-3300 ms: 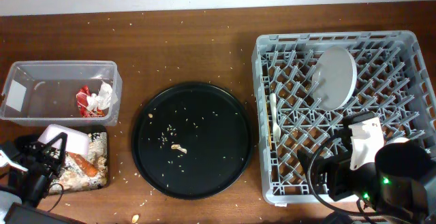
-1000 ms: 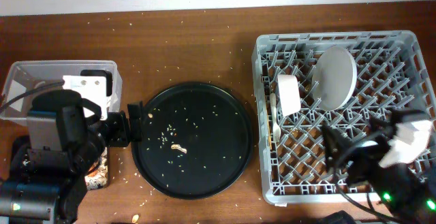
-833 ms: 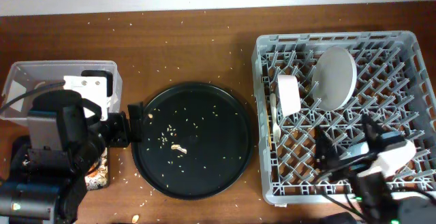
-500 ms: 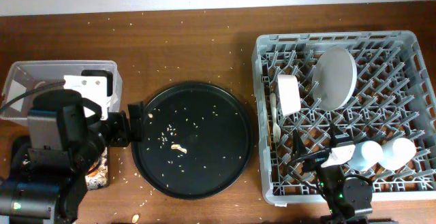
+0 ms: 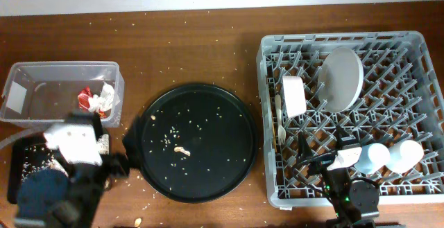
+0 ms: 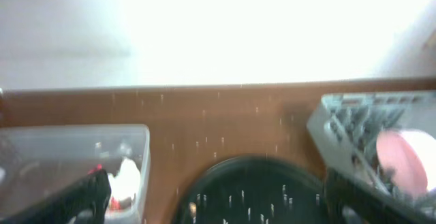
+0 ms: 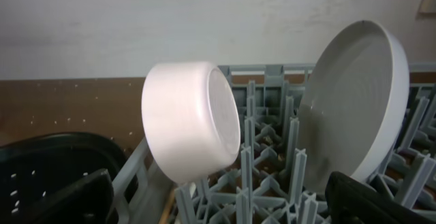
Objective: Sort waste into correct bins and load items into the dishwasher rack
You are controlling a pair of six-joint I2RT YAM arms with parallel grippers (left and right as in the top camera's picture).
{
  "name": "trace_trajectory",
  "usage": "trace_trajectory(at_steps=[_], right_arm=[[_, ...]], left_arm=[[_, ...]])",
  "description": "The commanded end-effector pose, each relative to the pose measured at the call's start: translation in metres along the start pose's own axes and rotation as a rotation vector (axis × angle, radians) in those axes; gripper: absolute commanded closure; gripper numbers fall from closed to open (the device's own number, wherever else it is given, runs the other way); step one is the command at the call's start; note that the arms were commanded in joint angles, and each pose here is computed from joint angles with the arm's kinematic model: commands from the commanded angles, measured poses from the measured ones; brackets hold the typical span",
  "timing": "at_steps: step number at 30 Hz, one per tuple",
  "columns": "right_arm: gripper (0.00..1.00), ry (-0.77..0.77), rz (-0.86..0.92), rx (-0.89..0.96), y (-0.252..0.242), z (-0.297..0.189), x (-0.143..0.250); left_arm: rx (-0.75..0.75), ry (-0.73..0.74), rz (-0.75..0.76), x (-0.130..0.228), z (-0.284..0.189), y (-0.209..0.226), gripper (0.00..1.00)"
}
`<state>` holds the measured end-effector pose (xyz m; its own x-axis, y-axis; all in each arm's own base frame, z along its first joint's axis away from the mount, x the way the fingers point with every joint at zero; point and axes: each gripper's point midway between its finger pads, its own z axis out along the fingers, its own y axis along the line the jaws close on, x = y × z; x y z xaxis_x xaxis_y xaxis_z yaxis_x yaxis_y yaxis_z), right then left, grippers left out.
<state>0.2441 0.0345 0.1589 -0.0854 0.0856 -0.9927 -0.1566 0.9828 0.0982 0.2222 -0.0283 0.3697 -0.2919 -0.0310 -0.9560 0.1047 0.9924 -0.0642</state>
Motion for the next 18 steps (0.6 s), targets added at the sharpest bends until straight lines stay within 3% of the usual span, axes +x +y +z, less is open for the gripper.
trace_trajectory(at_steps=[1,7,11,18], right_arm=[[0.01,0.001,-0.007,-0.006,0.001,0.000,0.001],[0.01,0.001,-0.007,-0.006,0.001,0.000,0.001],[0.01,0.001,-0.007,-0.006,0.001,0.000,0.001],[0.01,0.001,-0.007,-0.006,0.001,0.000,0.001]], left_arm=[[0.047,-0.180,0.020,0.044,0.024,-0.004,0.01],[0.058,-0.400,0.025,0.145,0.063,0.006,0.01],[-0.019,-0.212,0.004,0.197,0.082,0.027,0.01],[-0.021,-0.219,0.005,0.196,0.081,0.027,0.01]])
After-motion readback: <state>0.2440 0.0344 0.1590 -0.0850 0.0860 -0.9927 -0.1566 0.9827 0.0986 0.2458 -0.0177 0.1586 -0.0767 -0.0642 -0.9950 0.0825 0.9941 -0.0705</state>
